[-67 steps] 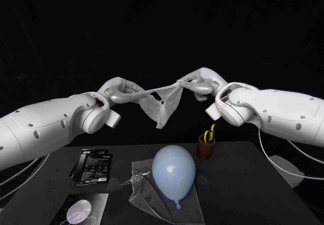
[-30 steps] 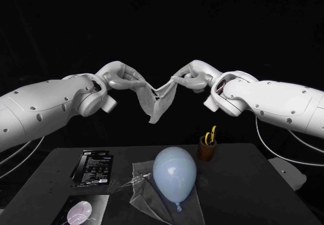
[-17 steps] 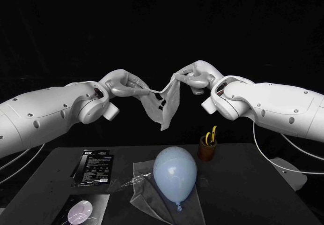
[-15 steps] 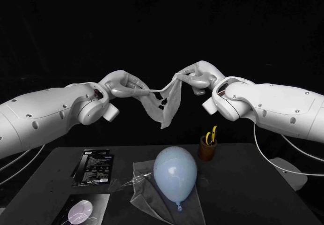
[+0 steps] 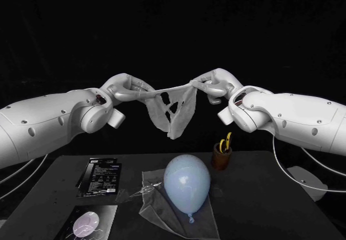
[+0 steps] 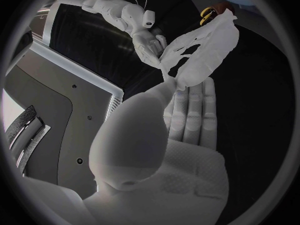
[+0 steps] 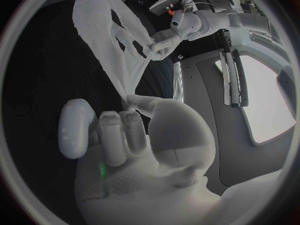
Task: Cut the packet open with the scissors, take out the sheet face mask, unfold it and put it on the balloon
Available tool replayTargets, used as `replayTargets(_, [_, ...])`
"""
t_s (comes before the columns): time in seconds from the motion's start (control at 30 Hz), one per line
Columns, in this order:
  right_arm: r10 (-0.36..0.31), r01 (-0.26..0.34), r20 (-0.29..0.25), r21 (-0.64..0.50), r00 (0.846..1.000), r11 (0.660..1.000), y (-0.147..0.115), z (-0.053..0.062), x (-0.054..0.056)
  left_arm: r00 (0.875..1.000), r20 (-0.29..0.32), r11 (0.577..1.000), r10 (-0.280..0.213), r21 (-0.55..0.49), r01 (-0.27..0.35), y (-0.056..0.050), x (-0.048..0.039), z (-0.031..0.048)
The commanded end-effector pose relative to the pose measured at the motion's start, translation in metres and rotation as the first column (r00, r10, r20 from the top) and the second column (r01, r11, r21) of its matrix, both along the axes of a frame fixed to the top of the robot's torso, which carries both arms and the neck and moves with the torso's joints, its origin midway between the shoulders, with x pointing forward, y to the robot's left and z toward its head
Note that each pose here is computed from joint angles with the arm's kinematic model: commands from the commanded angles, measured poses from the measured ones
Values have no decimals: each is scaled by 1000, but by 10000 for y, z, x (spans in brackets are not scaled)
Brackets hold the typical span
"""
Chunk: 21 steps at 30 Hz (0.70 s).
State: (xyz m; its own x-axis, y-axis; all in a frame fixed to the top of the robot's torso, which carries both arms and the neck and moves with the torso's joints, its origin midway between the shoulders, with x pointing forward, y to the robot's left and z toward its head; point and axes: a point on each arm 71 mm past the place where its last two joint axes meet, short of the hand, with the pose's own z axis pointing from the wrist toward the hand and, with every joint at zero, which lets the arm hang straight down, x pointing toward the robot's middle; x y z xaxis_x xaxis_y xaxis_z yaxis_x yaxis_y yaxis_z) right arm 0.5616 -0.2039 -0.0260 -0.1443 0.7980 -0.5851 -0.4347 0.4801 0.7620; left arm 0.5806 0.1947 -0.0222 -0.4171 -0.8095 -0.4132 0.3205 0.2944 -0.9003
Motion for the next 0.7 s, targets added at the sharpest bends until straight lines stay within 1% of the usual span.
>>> replayTargets(0.03, [28,-27,19,-27,999,999,34,3,-22,1000,11,999,1,-34,0,-30,0,26])
replayTargets(0.3, [58,-57,19,-68,998,996,62,-16,-56,1000,16,999,-1,-34,2,-59,40,34])
replayTargets(0.43, [71,-69,20,-89,997,994,70,-18,-70,1000,6,1000,-18,-21,19,-66,39,24])
replayTargets(0.57, [79,-73,41,-134,996,988,70,-3,-81,999,7,999,-37,1,37,-62,26,23])
replayTargets(0.7, [75,-62,58,-195,996,979,30,11,-55,999,9,999,-43,23,42,-24,38,37])
